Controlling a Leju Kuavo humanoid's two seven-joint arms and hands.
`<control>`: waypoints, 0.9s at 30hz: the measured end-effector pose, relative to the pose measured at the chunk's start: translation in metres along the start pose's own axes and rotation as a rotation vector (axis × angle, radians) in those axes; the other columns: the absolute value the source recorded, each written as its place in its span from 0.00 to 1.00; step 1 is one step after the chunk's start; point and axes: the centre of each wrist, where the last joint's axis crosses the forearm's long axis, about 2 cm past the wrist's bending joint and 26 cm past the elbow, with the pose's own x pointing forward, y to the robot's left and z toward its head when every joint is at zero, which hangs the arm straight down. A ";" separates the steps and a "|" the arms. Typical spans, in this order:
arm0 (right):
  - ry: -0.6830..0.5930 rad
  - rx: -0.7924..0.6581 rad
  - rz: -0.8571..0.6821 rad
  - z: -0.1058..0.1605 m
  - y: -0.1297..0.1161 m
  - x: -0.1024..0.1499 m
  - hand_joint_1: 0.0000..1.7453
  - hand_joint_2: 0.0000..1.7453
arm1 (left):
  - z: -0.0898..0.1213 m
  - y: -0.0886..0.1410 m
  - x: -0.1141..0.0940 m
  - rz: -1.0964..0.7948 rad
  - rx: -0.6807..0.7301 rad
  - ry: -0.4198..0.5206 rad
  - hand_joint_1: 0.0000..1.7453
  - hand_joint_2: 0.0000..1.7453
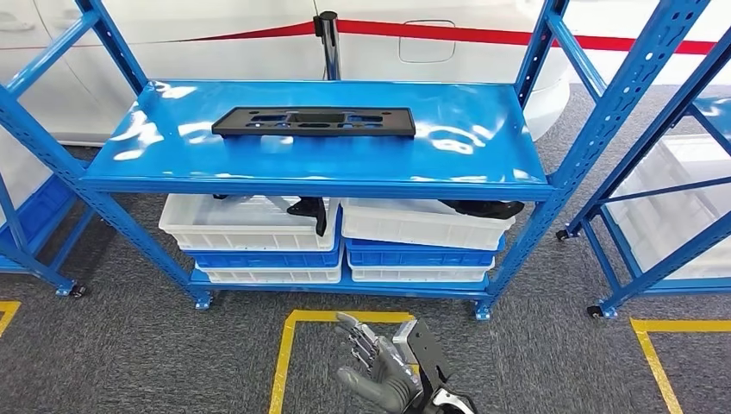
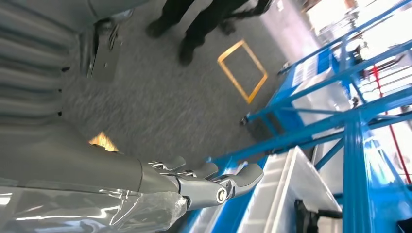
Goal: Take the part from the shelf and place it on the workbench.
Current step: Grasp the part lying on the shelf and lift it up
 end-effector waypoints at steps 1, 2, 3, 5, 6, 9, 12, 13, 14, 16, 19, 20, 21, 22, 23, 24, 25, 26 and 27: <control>0.003 0.000 0.020 0.000 0.000 0.001 0.00 0.00 | 0.000 0.000 0.000 -0.002 -0.001 0.000 0.00 0.00; 0.005 0.002 0.037 -0.001 0.000 0.001 0.00 0.00 | 0.000 -0.001 -0.001 -0.005 -0.001 0.000 0.00 0.00; 0.006 0.004 0.053 -0.001 0.000 0.002 0.00 0.00 | 0.000 -0.001 0.000 -0.007 -0.001 -0.002 0.00 0.00; 0.006 0.011 0.078 -0.002 0.001 0.003 0.00 0.00 | 0.000 -0.001 0.001 -0.011 -0.002 -0.006 0.00 0.00; 0.005 0.014 0.087 -0.002 0.001 0.004 0.00 0.00 | 0.000 -0.001 0.002 -0.013 -0.002 -0.007 0.00 0.00; -0.008 0.026 0.103 -0.004 0.003 0.007 0.00 0.00 | 0.000 -0.001 0.002 -0.016 -0.004 -0.008 0.00 0.00; -0.015 0.035 0.111 -0.005 0.005 0.008 0.00 0.00 | 0.000 -0.001 0.004 -0.018 -0.004 -0.011 0.00 0.00; -0.015 0.037 0.113 -0.005 0.005 0.008 0.00 0.00 | 0.000 -0.002 0.003 -0.018 -0.005 -0.009 0.00 0.00; -0.014 0.039 0.114 -0.005 0.005 0.008 0.00 0.00 | 0.000 -0.002 0.001 -0.018 -0.007 -0.007 0.00 0.00; -0.015 0.044 0.117 -0.005 0.005 0.008 0.00 0.00 | 0.000 -0.003 -0.001 -0.019 -0.010 -0.003 0.00 0.00; -0.020 0.053 0.110 -0.005 0.007 0.009 0.00 0.00 | 0.000 -0.002 -0.001 -0.020 -0.008 -0.002 0.00 0.00; -0.021 0.056 0.106 -0.005 0.007 0.009 0.00 0.00 | 0.000 -0.002 -0.001 -0.021 -0.008 -0.003 0.00 0.00; -0.020 0.058 0.102 -0.005 0.007 0.008 0.00 0.00 | 0.000 -0.002 -0.001 -0.023 -0.008 -0.002 0.00 0.00; -0.020 0.060 0.099 -0.005 0.008 0.008 0.00 0.00 | 0.000 -0.002 -0.001 -0.024 -0.009 -0.002 0.00 0.00; -0.020 0.061 0.098 -0.004 0.008 0.008 0.00 0.00 | 0.000 -0.003 -0.002 -0.026 -0.011 -0.001 0.00 0.00; -0.023 0.063 0.097 -0.004 0.008 0.008 0.00 0.00 | 0.000 -0.003 -0.002 -0.027 -0.012 -0.001 0.00 0.00; -0.025 0.065 0.097 -0.005 0.008 0.009 0.00 0.00 | 0.000 -0.003 -0.002 -0.028 -0.011 -0.002 0.00 0.00; -0.027 0.065 0.097 -0.005 0.008 0.009 0.00 0.00 | 0.000 -0.003 -0.001 -0.028 -0.011 -0.004 0.00 0.00; -0.027 0.066 0.097 -0.005 0.008 0.009 0.00 0.00 | 0.000 -0.002 0.000 -0.029 -0.011 -0.006 0.00 0.00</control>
